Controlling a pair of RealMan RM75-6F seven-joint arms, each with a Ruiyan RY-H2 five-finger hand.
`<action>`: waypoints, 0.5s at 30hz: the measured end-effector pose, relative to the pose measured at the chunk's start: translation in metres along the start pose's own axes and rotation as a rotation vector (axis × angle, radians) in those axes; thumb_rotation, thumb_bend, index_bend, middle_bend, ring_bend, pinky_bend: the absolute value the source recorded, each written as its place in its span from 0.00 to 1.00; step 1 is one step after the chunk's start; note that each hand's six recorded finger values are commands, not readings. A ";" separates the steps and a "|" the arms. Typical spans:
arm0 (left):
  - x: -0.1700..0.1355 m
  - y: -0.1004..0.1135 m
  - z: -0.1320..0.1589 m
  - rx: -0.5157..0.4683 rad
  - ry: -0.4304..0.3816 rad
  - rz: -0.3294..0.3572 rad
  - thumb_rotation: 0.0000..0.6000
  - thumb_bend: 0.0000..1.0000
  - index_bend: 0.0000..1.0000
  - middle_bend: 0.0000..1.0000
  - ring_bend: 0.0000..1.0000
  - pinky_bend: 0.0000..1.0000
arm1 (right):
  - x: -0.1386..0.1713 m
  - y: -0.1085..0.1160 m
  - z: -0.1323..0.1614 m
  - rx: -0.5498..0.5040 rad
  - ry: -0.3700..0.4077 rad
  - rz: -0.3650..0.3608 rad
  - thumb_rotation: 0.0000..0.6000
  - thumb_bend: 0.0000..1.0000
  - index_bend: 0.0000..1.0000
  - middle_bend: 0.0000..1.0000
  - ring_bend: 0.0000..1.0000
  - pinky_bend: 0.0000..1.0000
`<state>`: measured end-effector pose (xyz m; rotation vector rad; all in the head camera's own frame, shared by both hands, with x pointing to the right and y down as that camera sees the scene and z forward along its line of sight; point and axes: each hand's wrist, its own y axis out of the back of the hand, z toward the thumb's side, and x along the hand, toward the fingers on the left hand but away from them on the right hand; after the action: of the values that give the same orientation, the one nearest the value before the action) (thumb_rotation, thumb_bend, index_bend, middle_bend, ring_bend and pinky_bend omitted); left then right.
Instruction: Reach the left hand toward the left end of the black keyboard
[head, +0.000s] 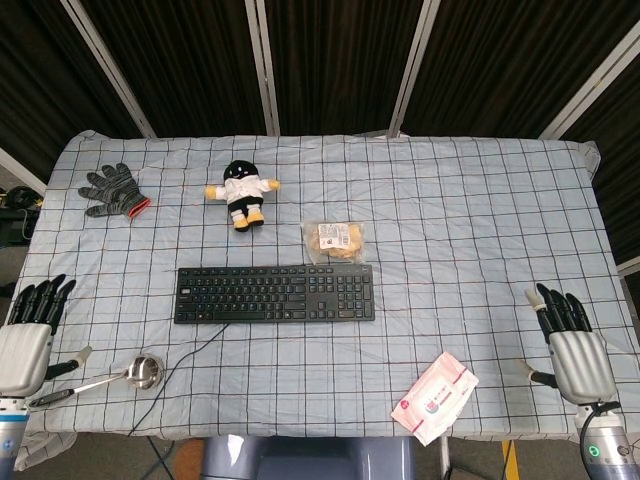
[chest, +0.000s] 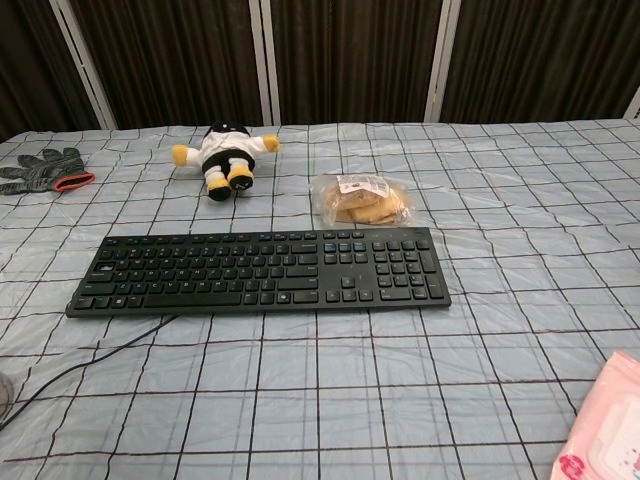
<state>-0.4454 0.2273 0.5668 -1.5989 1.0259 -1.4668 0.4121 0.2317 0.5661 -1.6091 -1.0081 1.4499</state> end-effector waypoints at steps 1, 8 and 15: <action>0.000 0.000 0.001 0.002 -0.003 -0.001 1.00 0.14 0.00 0.00 0.00 0.00 | 0.000 0.000 0.000 0.000 0.000 0.001 1.00 0.09 0.03 0.00 0.00 0.00; 0.004 0.002 0.008 0.022 -0.010 -0.010 1.00 0.37 0.00 0.20 0.17 0.21 | 0.001 0.000 -0.001 -0.008 -0.006 0.007 1.00 0.09 0.03 0.00 0.00 0.00; 0.018 -0.005 0.025 0.075 -0.029 -0.071 1.00 0.98 0.00 0.78 0.65 0.48 | 0.001 0.000 0.003 -0.003 0.017 0.010 1.00 0.09 0.03 0.00 0.00 0.00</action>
<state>-0.4192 0.2129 0.5767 -1.6130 0.8957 -1.5074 0.4092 0.2328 0.5658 -1.6282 -0.9946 1.4398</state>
